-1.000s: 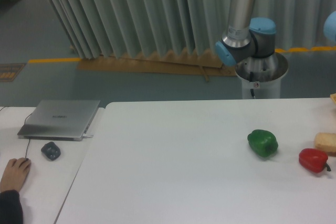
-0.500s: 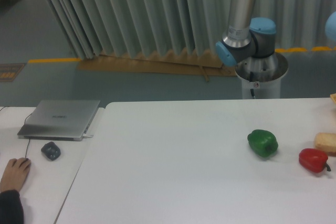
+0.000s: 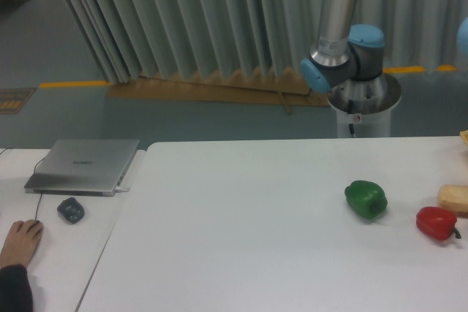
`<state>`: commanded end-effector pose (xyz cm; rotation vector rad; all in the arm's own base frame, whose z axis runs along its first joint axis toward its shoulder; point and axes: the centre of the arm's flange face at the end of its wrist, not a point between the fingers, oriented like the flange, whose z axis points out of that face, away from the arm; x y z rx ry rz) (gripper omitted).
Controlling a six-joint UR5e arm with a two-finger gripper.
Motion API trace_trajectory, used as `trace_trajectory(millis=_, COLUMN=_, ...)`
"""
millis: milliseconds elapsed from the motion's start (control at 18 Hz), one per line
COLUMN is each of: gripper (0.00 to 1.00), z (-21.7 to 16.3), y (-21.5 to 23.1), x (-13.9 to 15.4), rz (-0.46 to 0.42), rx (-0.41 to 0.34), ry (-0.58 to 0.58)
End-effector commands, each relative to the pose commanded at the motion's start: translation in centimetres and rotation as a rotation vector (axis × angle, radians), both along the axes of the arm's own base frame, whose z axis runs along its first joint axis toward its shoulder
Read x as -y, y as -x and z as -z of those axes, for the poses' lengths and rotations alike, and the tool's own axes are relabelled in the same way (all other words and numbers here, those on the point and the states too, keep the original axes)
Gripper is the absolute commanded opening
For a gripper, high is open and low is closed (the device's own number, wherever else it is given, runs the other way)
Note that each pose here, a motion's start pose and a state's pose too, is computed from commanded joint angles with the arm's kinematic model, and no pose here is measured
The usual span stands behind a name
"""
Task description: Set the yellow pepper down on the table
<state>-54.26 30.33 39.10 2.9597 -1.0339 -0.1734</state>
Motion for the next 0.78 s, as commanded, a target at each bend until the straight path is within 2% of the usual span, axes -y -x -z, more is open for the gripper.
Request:
trace_trajectory(millis=333, gripper=1.0, z=-0.8, y=3.7, x=6.9, rz=-0.128, rx=-0.015, ry=-0.015)
trace_trajectory(millis=611, gripper=1.0, z=-1.1, y=4.9, x=8.4, rz=-0.162, rx=-0.054, ry=-0.026)
trace_trajectory(millis=778, gripper=1.0, z=-1.0, y=6.2, x=10.3, rz=-0.277, rx=-0.076, ry=-0.07)
